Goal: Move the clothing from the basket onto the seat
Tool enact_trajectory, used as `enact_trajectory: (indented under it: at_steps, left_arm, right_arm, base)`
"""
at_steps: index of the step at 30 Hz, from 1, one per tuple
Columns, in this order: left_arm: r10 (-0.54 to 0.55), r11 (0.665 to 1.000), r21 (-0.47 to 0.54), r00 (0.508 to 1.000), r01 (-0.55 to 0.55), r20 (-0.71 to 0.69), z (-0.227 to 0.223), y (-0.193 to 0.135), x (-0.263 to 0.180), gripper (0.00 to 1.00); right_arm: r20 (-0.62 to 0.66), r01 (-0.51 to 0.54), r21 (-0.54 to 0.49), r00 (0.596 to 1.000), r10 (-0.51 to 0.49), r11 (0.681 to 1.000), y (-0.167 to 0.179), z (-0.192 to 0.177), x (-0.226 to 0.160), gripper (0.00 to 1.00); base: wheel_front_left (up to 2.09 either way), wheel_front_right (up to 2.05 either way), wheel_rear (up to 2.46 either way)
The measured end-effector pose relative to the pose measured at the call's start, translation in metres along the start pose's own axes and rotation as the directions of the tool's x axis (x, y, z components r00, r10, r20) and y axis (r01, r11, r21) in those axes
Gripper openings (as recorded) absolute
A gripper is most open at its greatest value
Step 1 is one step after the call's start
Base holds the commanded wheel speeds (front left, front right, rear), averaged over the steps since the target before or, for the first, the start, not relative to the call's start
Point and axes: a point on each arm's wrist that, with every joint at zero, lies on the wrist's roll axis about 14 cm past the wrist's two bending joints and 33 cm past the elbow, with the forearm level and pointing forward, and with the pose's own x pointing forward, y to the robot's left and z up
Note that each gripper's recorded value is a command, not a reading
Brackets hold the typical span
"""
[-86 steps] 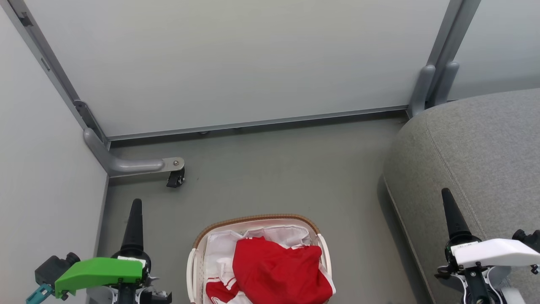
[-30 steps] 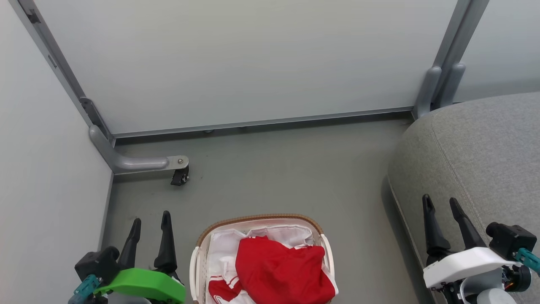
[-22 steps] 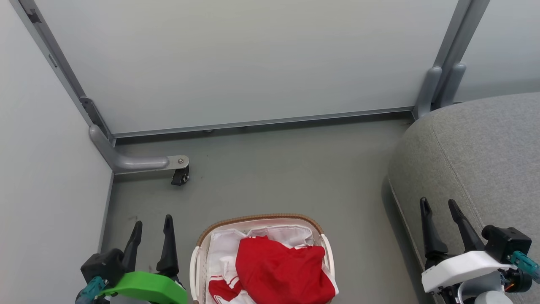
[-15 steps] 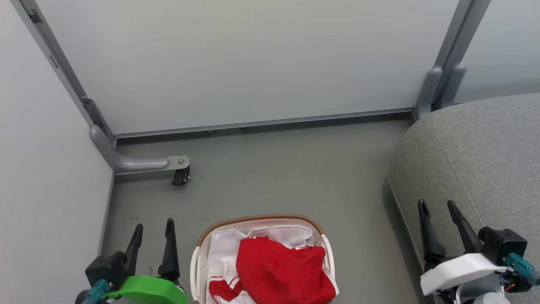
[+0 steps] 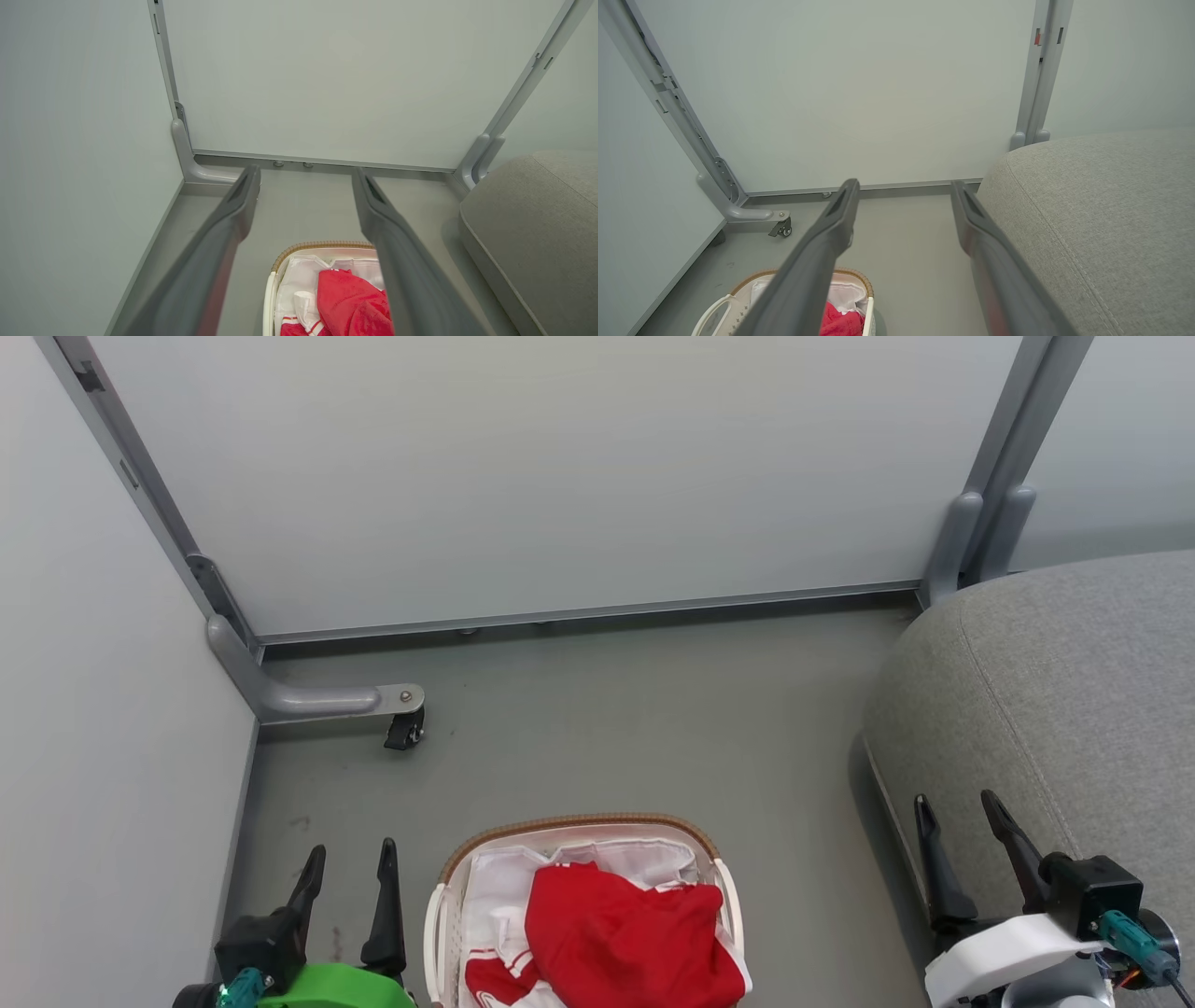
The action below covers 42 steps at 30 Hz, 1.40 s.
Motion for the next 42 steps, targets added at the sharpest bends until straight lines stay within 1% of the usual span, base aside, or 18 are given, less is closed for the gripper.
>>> enact_trajectory:
  at_steps: [7, 24, 33, 37, 42]
  left_arm:
    - [-0.004, 0.999, 0.037, 1.000, 0.004, -0.006, -0.004, 0.000, -0.002, 1.00]
    - [-0.001, 0.999, 0.035, 1.000, 0.002, -0.023, -0.009, 0.001, -0.002, 1.00]
    - [-0.021, 0.999, 0.039, 0.999, 0.022, -0.034, -0.012, -0.004, 0.001, 1.00]
    - [-0.037, 0.998, 0.049, 0.998, 0.040, -0.047, -0.015, -0.008, 0.005, 1.00]
    - [-0.082, 0.994, 0.073, 0.996, 0.085, -0.039, -0.011, -0.019, 0.027, 1.00]
  right_arm:
    - [-0.004, -0.013, -0.045, 1.000, 0.013, 0.999, 0.002, -0.002, -0.001, 1.00]
    - [-0.018, -0.004, -0.045, 1.000, 0.003, 0.999, -0.001, -0.007, -0.001, 1.00]
    - [-0.024, 0.000, -0.045, 1.000, -0.001, 0.999, -0.003, -0.009, 0.001, 1.00]
    - [-0.027, 0.003, -0.047, 1.000, -0.004, 0.999, -0.004, -0.010, 0.003, 1.00]
    - [-0.010, 0.003, -0.055, 1.000, -0.004, 0.999, -0.006, -0.006, 0.018, 1.00]
  base:
    - [0.00, 0.00, 0.00]
    - [0.00, 0.00, 0.00]
    - [0.00, 0.00, 0.00]
    - [0.00, 0.00, 0.00]
    - [0.00, 0.00, 0.00]
